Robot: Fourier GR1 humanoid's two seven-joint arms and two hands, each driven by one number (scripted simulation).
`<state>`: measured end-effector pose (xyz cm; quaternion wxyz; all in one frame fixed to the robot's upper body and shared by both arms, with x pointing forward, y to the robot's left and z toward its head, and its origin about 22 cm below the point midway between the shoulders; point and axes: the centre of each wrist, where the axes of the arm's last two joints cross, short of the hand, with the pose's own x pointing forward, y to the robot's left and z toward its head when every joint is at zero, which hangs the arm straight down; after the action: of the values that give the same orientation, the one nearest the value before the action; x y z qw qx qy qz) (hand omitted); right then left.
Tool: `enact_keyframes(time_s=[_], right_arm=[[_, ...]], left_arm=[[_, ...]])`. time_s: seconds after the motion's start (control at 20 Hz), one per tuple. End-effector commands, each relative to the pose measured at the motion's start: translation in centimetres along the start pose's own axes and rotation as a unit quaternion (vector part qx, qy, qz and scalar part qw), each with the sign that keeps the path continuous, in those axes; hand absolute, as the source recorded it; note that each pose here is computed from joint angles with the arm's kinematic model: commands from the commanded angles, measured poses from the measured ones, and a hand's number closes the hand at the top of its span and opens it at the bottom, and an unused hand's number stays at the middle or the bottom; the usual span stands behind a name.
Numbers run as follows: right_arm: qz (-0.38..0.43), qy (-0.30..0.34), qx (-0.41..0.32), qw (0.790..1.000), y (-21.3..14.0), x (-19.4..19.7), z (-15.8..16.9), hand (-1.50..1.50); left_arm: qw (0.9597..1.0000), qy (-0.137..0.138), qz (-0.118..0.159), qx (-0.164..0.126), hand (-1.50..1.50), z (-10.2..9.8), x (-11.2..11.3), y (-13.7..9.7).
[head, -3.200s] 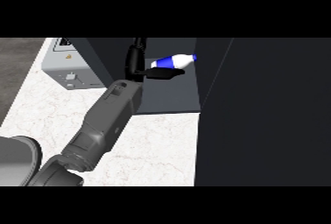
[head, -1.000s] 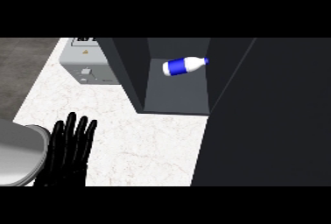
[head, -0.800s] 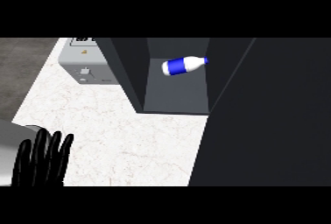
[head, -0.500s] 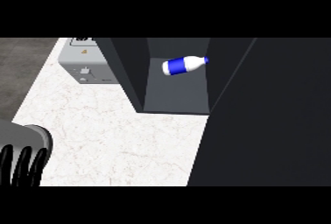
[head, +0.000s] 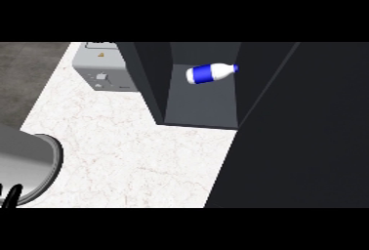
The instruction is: Pick up the bottled water, place it into the cabinet and close the cabinet
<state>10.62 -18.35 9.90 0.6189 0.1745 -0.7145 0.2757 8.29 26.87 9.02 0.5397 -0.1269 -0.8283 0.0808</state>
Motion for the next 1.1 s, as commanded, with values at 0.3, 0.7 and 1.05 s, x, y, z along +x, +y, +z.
enact_keyframes(time_s=[0.3,0.7,1.05], right_arm=[[-0.105,-0.053,0.041,0.992,4.5,2.3,-7.4,1.5],[-0.131,-0.042,-0.004,0.99,0.7,3.6,-13.3,1.5],[-0.189,-0.059,-0.003,0.98,-4.4,3.7,-17.8,1.5]], left_arm=[[0.9998,-0.002,0.015,-0.015,-1.5,1.8,2.4,2.3],[0.9997,-0.012,0.021,0.004,-1.5,3.7,4.6,5.3],[0.9997,-0.014,0.013,0.014,-1.5,4.2,5.5,7.0]])
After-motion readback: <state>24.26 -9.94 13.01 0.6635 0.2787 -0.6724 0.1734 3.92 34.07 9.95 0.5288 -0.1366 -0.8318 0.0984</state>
